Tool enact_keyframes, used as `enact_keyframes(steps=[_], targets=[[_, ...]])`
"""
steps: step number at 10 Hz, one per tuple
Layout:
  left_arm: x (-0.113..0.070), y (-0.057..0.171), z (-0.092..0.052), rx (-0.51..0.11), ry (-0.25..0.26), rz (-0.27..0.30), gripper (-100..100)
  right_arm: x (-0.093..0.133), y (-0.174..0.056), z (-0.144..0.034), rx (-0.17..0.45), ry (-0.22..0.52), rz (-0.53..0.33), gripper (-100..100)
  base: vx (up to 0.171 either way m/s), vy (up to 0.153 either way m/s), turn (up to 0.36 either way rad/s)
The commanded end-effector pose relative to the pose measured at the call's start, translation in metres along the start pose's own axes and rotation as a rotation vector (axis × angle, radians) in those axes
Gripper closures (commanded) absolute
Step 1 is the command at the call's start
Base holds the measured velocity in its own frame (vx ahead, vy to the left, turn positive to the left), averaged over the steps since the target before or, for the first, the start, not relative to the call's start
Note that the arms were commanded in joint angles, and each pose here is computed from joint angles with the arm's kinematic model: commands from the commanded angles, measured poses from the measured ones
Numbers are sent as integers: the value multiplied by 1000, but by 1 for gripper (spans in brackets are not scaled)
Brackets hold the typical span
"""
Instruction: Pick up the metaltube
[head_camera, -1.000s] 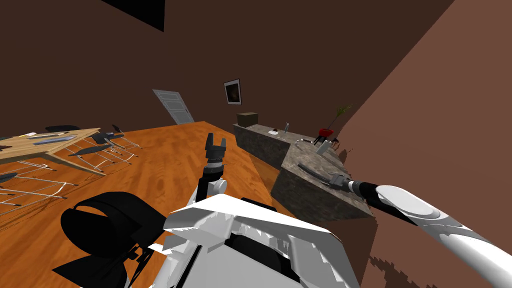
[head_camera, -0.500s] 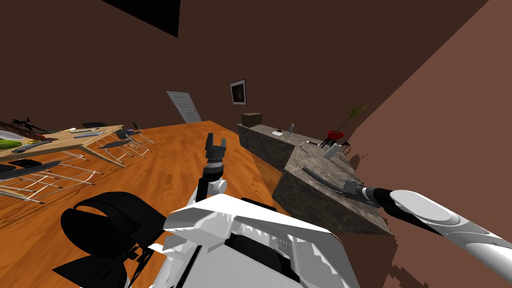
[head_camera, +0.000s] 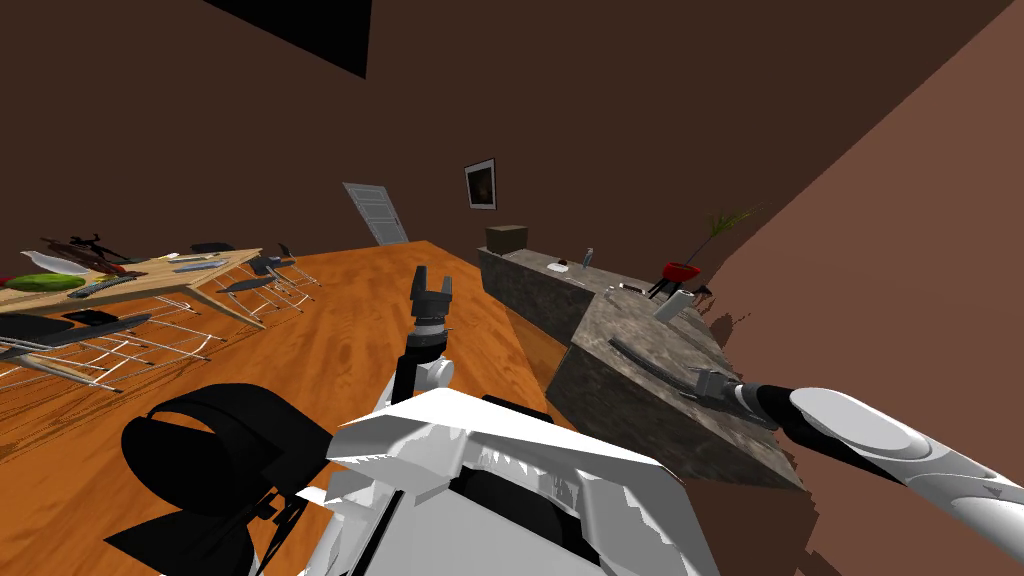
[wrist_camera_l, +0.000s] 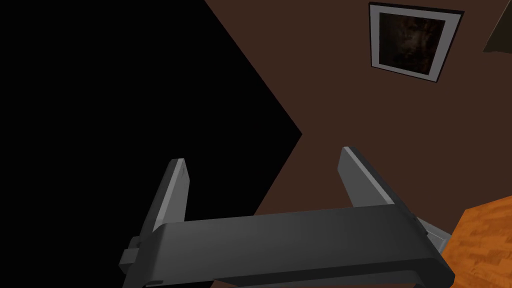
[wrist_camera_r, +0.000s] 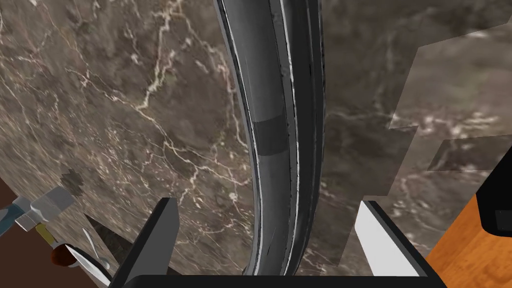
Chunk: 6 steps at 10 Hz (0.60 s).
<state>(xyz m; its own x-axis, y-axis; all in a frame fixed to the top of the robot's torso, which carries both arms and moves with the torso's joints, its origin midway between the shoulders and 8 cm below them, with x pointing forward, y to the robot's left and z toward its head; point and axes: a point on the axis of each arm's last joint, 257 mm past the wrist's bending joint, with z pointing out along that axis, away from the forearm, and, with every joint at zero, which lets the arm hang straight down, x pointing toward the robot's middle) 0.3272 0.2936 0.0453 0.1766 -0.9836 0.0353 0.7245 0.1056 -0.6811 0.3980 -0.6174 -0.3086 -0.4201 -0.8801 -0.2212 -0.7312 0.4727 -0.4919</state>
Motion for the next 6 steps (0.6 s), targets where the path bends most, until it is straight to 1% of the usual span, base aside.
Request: enact_keyframes(steps=[1,3,4,5,6], targets=[[0,0,0,0,0,0,0,-10,7,4,-12,-22,-40,-100,90,2,-280],[0,0,0,0,0,0,0,-21,15,7,-23,-45,-81,-100,212,8,-326],[0,0,0,0,0,0,0,-31,22,10,-33,-69,-120,-100,233,38,-403],[0,0,0,0,0,0,0,-36,26,11,-38,-80,-140,-100,246,93,-303],[0,0,0,0,0,0,0,-41,30,12,-42,-92,-160,-100,190,78,-234]])
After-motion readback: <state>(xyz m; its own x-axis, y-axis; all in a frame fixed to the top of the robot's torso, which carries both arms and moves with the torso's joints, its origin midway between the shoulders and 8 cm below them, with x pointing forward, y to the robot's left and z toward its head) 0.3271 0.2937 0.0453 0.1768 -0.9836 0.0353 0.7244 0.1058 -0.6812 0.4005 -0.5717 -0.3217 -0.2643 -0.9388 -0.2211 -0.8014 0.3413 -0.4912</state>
